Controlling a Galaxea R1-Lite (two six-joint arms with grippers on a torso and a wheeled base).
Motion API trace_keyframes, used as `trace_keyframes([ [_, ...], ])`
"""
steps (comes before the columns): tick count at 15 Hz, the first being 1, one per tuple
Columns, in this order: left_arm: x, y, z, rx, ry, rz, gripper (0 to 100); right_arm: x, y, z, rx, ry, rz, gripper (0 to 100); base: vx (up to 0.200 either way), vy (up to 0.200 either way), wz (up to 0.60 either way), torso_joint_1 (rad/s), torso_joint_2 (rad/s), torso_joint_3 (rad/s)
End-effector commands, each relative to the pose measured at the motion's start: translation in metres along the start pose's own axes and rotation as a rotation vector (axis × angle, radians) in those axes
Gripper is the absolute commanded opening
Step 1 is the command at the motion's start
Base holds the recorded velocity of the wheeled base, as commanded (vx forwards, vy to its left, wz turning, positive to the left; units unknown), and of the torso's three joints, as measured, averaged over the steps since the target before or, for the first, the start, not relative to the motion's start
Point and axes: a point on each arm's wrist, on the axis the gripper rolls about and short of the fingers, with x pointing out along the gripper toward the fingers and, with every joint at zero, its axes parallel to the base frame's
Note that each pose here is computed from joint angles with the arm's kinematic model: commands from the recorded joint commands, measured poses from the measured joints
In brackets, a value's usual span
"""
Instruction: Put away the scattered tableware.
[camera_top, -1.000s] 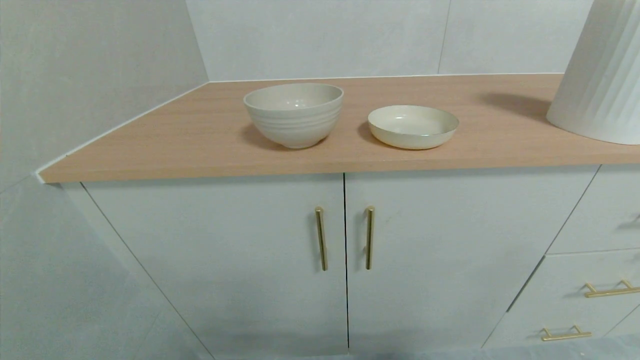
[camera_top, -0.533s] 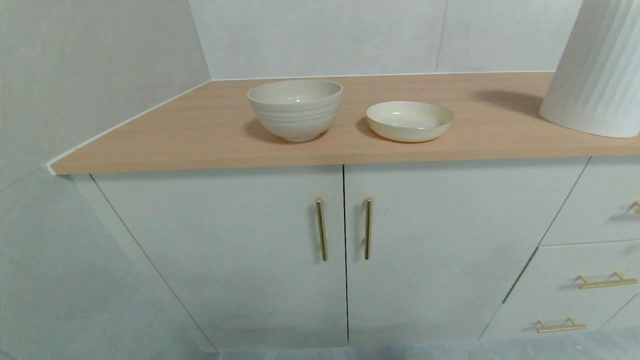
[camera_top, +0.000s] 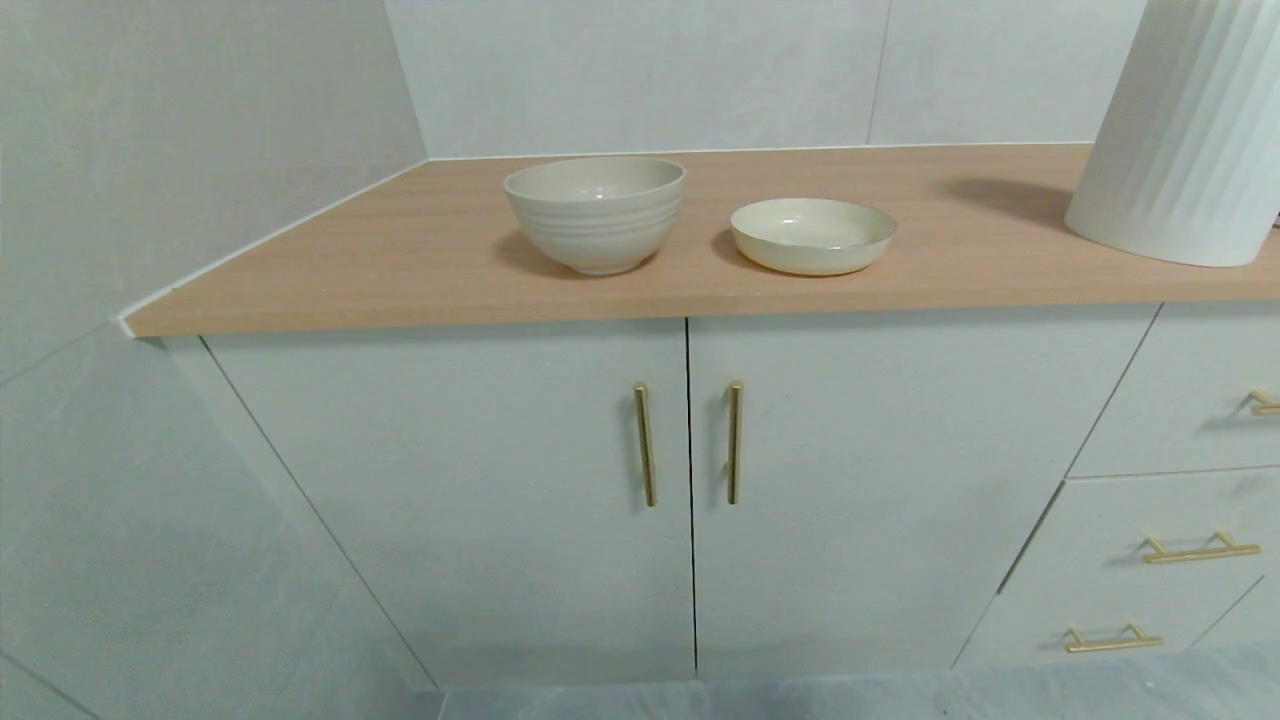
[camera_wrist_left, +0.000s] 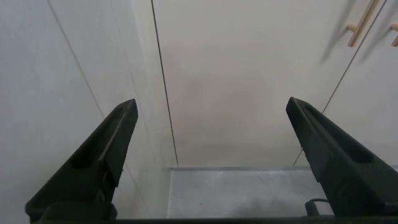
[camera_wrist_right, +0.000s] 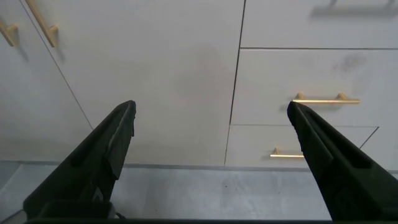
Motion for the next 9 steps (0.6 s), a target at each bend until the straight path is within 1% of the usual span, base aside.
trace_keyframes([
  [1,0.0,0.0,0.0,-0.001,0.0,0.001,100,0.0,0.0,0.001,-0.011,-0.005,0.002,100,0.0,0.0,0.0,0.0,0.0,0.0],
  [2,0.0,0.0,0.0,-0.002,0.0,0.001,100,-0.004,0.0,0.015,-0.009,-0.075,0.015,100,0.0,0.0,0.0,0.0,0.0,0.0],
  [3,0.0,0.0,0.0,-0.001,-0.002,0.001,100,-0.01,0.001,0.036,0.003,-0.149,0.043,100,0.0,0.0,0.0,0.0,0.0,0.0],
  [4,0.0,0.0,0.0,-0.002,0.0,0.001,100,-0.01,0.001,0.045,0.014,-0.141,0.083,100,0.0,0.0,0.0,0.0,0.0,0.0],
  [5,0.0,0.0,0.0,-0.001,-0.002,0.001,100,-0.004,0.002,0.046,0.018,-0.066,0.128,100,0.0,0.0,0.0,0.0,0.0,0.0],
  [6,0.0,0.0,0.0,-0.001,0.0,0.001,100,-0.001,0.002,0.046,0.019,-0.036,0.156,100,0.0,0.0,0.0,0.0,0.0,0.0],
  [8,0.0,0.0,0.0,-0.001,0.0,0.001,100,0.019,0.004,0.055,0.041,0.115,0.303,100,0.0,0.0,0.0,0.0,0.0,0.0],
  [9,0.0,0.0,0.0,-0.001,0.0,0.001,100,0.03,0.004,0.06,0.055,0.183,0.32,100,0.0,0.0,0.0,0.0,0.0,0.0],
])
